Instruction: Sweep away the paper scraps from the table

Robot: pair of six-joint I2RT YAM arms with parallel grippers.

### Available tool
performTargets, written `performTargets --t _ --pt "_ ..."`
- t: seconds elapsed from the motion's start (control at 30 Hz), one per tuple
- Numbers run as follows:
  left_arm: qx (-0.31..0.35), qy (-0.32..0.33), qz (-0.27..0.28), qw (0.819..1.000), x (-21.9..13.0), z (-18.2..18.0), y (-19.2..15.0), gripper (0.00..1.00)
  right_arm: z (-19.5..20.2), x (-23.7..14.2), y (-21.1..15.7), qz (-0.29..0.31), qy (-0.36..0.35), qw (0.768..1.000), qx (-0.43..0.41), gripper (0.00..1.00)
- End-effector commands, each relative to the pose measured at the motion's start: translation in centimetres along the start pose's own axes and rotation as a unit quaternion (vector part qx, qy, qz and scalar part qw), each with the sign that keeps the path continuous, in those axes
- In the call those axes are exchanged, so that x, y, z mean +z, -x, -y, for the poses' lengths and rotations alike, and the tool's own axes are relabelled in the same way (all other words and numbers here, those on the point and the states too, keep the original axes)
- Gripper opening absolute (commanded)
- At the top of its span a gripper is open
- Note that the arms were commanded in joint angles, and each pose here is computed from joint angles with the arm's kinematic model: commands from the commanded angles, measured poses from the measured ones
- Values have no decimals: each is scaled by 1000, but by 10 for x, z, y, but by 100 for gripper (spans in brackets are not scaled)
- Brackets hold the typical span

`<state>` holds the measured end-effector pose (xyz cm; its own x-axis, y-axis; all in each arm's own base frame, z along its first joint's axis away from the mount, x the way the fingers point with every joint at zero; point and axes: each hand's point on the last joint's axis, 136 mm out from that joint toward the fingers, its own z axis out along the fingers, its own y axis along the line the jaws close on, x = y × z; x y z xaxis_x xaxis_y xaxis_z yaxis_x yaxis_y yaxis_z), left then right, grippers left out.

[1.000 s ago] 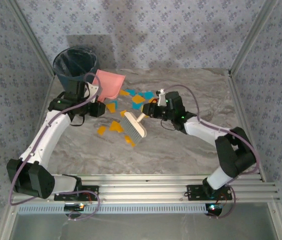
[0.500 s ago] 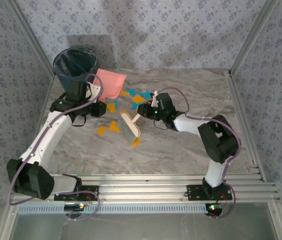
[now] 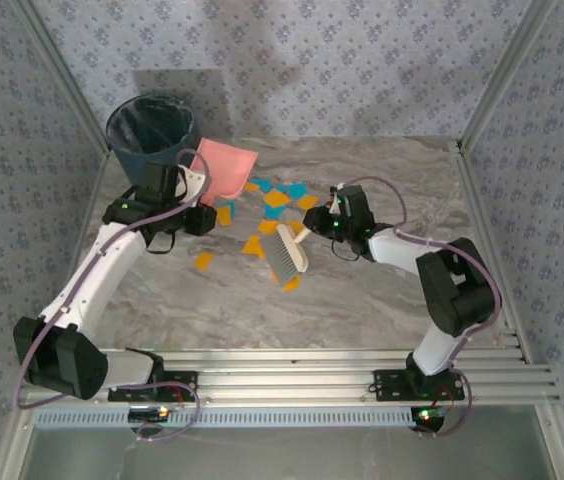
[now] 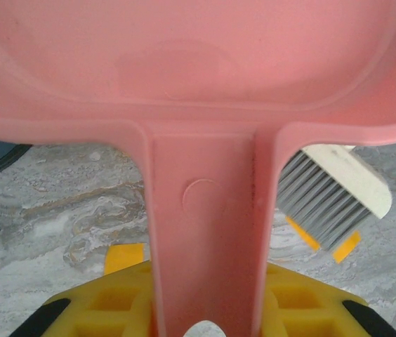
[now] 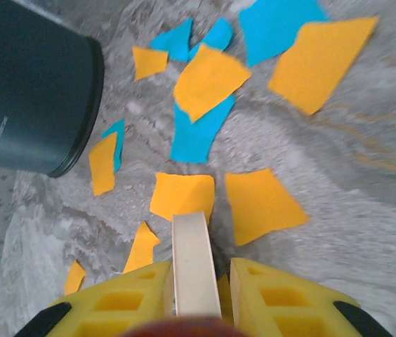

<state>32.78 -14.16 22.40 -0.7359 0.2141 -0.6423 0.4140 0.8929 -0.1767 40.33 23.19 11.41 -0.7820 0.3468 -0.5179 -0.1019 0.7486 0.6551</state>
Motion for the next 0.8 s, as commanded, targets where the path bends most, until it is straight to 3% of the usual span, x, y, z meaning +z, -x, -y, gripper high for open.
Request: performTargets --t 0.0,0.43,0.77 --pt "17 -12 -6 1000 0 8 -2 0 36 -20 -1 4 -72 997 -22 0" --pt "44 -47 -75 995 20 29 -22 0 82 -86 27 49 -209 973 -86 0" --pt "95 -57 -149 983 38 49 -50 0 80 -115 49 89 -254 958 -102 0"
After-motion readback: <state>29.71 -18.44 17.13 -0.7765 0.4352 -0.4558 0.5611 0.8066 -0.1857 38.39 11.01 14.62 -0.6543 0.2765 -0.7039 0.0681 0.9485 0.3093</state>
